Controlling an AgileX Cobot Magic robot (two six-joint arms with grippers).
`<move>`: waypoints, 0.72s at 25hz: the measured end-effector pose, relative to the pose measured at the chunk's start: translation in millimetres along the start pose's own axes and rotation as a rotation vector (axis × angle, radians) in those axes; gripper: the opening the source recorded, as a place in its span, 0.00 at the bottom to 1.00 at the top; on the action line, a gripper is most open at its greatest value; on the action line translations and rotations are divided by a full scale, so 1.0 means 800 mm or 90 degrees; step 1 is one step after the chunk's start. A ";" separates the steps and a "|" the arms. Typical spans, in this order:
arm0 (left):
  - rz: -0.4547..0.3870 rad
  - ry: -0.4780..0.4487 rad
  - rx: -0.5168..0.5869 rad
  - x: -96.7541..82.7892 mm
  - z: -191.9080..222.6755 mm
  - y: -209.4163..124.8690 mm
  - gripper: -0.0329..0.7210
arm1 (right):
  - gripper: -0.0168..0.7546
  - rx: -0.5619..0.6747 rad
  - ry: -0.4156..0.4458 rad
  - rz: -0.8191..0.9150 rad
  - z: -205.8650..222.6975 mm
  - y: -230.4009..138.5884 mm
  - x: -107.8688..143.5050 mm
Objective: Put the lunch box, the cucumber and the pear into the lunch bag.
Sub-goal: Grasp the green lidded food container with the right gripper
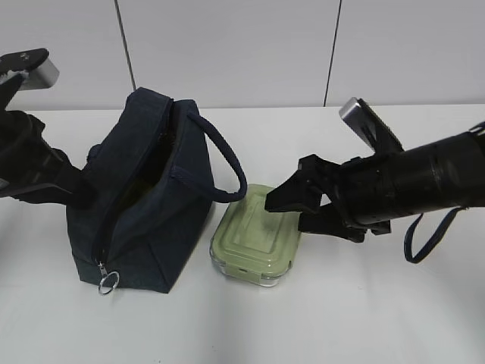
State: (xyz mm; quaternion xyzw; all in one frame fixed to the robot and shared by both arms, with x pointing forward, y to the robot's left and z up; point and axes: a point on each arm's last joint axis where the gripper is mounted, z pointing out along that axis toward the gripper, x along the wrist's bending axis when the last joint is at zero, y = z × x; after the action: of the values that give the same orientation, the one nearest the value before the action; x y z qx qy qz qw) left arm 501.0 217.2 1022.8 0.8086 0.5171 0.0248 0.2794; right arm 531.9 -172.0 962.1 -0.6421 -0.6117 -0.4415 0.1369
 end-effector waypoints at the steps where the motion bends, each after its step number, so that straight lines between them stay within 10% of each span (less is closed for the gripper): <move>1: 0.000 0.000 0.000 0.000 0.000 0.000 0.05 | 0.74 -0.013 0.004 0.009 -0.001 -0.002 -0.006; 18: 0.000 -0.001 0.002 0.000 0.000 0.000 0.05 | 0.74 -0.025 -0.042 0.060 0.010 -0.023 -0.055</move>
State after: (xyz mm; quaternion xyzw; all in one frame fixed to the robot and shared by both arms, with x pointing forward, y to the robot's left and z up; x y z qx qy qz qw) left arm 500.7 217.2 1022.7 0.8090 0.5169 0.0235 0.2788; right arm 524.4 -191.3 918.7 -0.6867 -0.5764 -0.4250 0.1246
